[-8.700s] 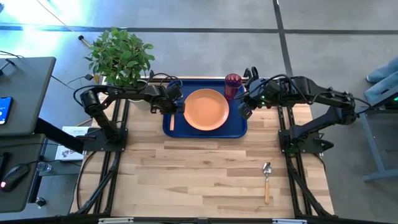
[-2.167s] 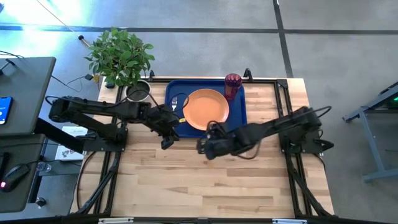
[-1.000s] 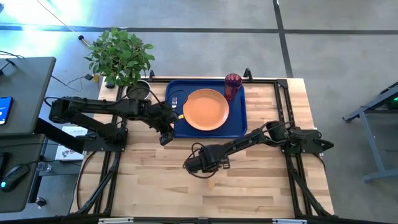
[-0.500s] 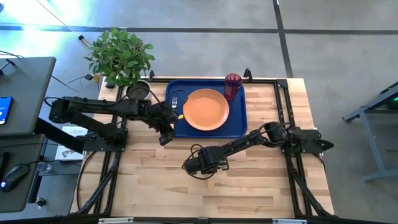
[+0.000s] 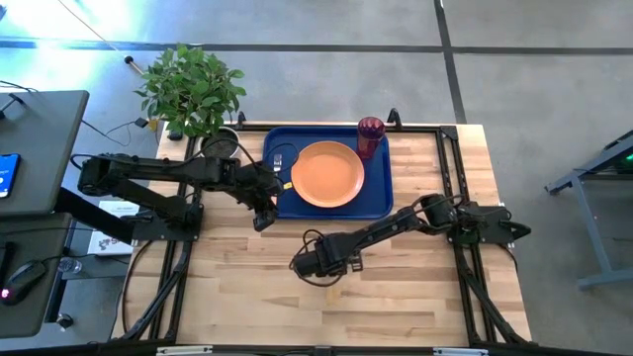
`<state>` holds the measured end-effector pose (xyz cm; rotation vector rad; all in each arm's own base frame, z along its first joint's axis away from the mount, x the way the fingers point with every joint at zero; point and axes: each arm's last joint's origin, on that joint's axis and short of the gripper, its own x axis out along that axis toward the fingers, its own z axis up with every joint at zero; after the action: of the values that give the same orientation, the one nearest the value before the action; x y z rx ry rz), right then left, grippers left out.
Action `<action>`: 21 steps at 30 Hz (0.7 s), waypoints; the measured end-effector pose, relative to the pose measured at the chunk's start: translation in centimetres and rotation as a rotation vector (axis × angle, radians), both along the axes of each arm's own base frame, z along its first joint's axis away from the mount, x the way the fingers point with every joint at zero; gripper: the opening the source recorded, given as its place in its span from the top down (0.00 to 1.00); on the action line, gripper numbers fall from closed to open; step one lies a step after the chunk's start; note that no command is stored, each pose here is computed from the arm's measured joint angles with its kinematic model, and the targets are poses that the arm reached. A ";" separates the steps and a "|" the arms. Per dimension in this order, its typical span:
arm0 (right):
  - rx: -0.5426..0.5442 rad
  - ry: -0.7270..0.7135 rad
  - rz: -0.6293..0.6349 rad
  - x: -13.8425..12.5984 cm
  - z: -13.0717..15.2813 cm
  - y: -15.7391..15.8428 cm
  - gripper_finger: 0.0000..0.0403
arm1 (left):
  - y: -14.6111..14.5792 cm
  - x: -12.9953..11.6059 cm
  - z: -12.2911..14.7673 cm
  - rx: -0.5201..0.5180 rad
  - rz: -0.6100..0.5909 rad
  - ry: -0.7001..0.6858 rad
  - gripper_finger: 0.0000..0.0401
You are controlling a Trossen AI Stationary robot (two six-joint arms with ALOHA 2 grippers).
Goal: Pick and place plate/cup/fork/spoon on tray
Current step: Put the spoon on the tray to the left of the plate
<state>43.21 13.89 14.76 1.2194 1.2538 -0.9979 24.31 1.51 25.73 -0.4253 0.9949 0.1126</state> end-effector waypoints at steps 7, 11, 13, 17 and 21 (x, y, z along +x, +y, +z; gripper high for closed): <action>-0.040 -0.003 -0.010 -0.6 1.5 -0.3 0.73 | 0.0 0.0 0.0 0.000 0.001 0.001 0.81; -0.054 -0.005 -0.009 -1.1 2.9 -0.5 0.73 | 0.0 0.0 0.0 -0.001 0.002 0.000 0.81; -0.076 -0.026 -0.006 -1.3 3.8 -0.6 0.73 | 0.0 0.0 0.0 -0.002 0.002 0.001 0.81; -0.175 -0.070 0.020 -2.1 6.0 -1.1 0.73 | 0.0 0.0 0.0 -0.012 0.018 0.002 0.81; -0.298 -0.126 0.056 -3.3 9.2 -2.1 0.73 | 0.0 0.0 0.0 -0.048 0.073 0.006 0.81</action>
<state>39.91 11.82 23.91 0.9938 0.9955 -1.0097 24.35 1.51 25.73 -0.5052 0.9897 0.1558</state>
